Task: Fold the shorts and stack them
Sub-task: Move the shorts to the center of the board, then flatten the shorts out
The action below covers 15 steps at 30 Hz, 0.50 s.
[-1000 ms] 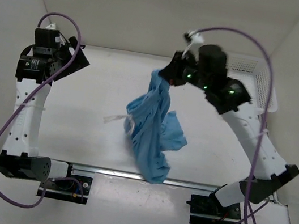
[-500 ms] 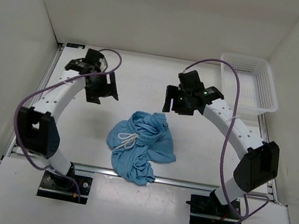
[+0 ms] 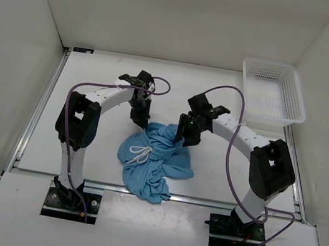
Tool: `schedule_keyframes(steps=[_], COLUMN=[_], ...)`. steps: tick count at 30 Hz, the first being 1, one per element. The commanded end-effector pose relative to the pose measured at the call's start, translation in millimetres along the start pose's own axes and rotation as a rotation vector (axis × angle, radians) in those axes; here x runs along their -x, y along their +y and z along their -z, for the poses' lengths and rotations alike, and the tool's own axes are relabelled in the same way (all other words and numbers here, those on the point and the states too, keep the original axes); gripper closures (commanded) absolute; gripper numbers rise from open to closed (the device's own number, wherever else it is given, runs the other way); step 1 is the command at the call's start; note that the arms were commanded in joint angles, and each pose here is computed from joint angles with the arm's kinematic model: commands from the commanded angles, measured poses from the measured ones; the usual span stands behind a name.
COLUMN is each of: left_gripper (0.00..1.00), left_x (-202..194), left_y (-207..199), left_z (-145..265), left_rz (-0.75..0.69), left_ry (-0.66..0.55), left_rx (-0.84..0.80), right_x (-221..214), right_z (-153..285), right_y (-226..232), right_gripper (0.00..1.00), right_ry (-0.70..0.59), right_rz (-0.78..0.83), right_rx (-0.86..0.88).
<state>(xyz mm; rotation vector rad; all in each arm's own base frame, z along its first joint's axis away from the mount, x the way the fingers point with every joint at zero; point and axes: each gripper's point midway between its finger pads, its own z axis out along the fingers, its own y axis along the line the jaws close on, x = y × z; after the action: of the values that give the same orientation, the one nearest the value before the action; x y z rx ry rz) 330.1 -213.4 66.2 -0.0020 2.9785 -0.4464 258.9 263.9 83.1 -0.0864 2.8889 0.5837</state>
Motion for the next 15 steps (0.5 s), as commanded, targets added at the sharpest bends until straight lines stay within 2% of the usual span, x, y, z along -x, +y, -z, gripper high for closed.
schedule_keyframes(steps=[1,2,3,6,9,10,11,13,15], left_gripper=[0.81,0.9,0.9,0.9,0.9,0.9,0.9,0.9,0.9], left_x=[14,18,18,24,40,46,50,77,93], left_y=[-12,-14,-14,-21,-14,-11,-7,6,21], left_z=[13,15,15,21,42,54,75,124,183], left_rz=[-0.023,-0.026,-0.026,-0.043,-0.024,-0.013,0.0,0.04,0.096], left_ry=[-0.044,-0.055,-0.055,-0.072,-0.115,-0.14,-0.172,-0.297,-0.434], left_rx=[-0.045,-0.05,-0.05,-0.073,-0.069,-0.063,-0.058,-0.047,-0.069], right_x=[-1,-2,0,6,24,45,50,83,96], right_z=[-9,-8,-9,-8,5,21,31,66,88], right_y=[22,23,25,32,41,54,56,83,96], right_gripper=[0.52,0.63,0.76,1.0,1.0,1.0,1.0,1.0,1.0], right_ry=[0.026,0.032,0.025,0.03,-0.002,-0.068,-0.079,-0.186,-0.225], right_rz=[-0.01,-0.01,-0.008,0.023,0.067,0.093,0.122,0.174,0.227], right_rx=[0.119,0.127,0.133,0.156,0.14,0.15,0.138,0.177,0.194])
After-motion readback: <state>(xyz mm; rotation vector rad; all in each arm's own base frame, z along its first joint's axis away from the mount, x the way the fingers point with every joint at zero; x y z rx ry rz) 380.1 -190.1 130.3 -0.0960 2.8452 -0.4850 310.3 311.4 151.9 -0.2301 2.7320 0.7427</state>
